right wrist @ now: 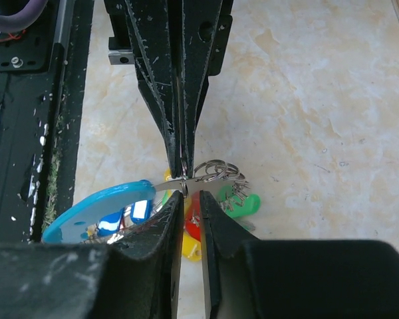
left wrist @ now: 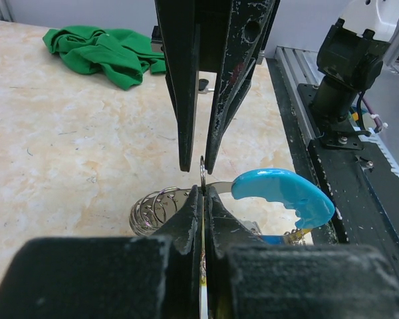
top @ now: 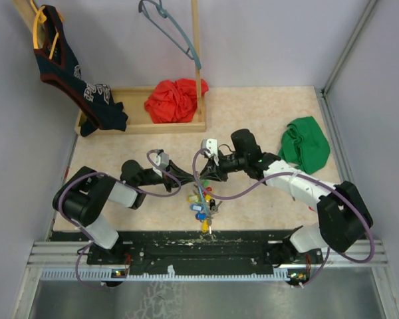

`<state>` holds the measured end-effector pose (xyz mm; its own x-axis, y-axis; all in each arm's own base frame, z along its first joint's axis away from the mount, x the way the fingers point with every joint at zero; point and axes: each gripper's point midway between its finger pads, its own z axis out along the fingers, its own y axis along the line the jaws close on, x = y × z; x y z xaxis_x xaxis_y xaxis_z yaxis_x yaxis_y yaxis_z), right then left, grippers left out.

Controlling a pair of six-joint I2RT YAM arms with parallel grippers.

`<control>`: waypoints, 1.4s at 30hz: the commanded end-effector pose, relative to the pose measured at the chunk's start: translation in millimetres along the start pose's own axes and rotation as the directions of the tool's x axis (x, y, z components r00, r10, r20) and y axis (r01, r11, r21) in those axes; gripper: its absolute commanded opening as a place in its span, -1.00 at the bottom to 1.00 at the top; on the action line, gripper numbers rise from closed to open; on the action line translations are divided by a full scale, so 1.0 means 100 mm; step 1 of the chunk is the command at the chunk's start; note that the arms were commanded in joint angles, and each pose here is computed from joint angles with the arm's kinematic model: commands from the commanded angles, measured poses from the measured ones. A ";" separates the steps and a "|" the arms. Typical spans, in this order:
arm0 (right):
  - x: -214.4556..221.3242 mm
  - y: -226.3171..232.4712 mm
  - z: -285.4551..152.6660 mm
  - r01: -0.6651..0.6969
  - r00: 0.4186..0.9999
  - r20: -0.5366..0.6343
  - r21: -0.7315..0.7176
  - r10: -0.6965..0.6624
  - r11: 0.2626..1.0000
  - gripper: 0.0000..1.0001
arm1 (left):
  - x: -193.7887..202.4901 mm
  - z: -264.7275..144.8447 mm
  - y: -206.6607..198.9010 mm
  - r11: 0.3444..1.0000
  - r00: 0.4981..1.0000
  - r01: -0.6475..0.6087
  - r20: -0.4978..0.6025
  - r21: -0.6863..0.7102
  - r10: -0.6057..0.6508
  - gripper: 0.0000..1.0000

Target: Put the keys on the keyring

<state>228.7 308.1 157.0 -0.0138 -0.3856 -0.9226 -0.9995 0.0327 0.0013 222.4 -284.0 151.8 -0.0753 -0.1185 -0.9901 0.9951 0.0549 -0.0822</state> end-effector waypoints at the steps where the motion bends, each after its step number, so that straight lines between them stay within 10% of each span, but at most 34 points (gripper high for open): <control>1: -0.14 -0.03 0.00 0.043 0.998 0.037 -0.017 -0.042 0.999 -0.77 | -0.49 0.04 -0.09 0.969 0.962 -0.243 0.142 0.040 0.235 -1.00; 21: -0.27 -0.02 -0.04 0.043 0.999 -0.028 -0.057 -0.045 0.997 -1.00 | -0.49 0.08 -0.07 0.976 0.971 -0.206 0.137 0.068 0.195 -0.72; 36: -0.40 -0.17 -0.15 -0.027 0.997 -0.073 0.074 0.032 0.997 -1.00 | -0.45 0.09 -0.04 0.980 0.976 -0.187 0.128 0.073 0.177 -1.00; 42: -0.40 -0.25 -0.41 -0.218 0.966 -0.069 0.289 0.248 0.932 -0.20 | -0.54 0.08 0.06 0.979 0.971 -0.205 0.127 0.014 0.202 -1.00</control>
<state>238.0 294.7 163.6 -0.1834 -0.5208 -0.8338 -0.9772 0.1885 0.0972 228.7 -288.5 160.1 -0.1059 -0.1285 -0.9860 0.9935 0.0278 -0.1103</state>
